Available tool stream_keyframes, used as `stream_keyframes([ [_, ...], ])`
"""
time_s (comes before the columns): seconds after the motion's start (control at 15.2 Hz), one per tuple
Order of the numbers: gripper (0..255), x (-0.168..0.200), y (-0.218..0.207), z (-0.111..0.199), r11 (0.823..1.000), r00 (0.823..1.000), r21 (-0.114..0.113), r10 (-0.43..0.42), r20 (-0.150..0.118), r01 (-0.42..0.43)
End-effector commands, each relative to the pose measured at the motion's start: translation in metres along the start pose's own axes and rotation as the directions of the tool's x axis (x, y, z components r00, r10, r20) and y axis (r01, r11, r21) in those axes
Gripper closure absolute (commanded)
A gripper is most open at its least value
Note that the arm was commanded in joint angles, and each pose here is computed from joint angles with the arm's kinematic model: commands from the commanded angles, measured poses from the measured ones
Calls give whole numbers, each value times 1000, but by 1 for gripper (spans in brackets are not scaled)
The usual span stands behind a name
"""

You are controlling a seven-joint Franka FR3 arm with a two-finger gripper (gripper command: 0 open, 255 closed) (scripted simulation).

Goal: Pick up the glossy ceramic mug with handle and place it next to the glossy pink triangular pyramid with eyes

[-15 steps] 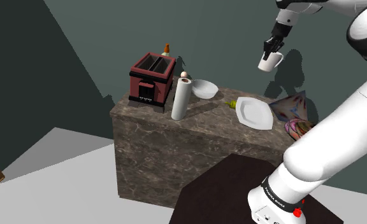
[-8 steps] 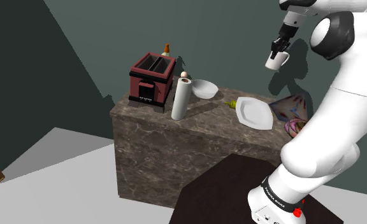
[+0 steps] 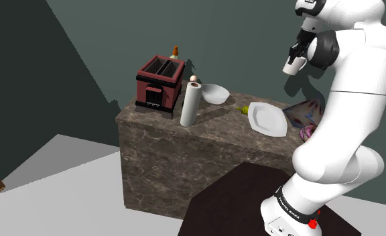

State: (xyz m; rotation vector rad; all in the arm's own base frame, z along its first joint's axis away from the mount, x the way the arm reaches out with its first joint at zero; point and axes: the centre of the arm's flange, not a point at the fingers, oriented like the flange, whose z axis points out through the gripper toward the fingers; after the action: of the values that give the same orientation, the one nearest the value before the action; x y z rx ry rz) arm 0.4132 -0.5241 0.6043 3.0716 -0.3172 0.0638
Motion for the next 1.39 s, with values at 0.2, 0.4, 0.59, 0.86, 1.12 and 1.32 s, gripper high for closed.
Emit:
stream_keyframes([
  [0.2,255,-1,0,27,1000,1000,0,0,-1,0],
  [0.4,255,-2,0,43,1000,1000,0,0,-1,0],
  [0.59,255,-3,-1,59,1000,1000,0,0,-1,0],
  [0.86,255,-4,-2,80,1000,1000,0,0,-1,0],
  [1.12,255,-5,-3,101,1000,1000,0,0,-1,0],
  [1.32,255,-5,-4,117,1000,1000,0,0,-1,0],
])
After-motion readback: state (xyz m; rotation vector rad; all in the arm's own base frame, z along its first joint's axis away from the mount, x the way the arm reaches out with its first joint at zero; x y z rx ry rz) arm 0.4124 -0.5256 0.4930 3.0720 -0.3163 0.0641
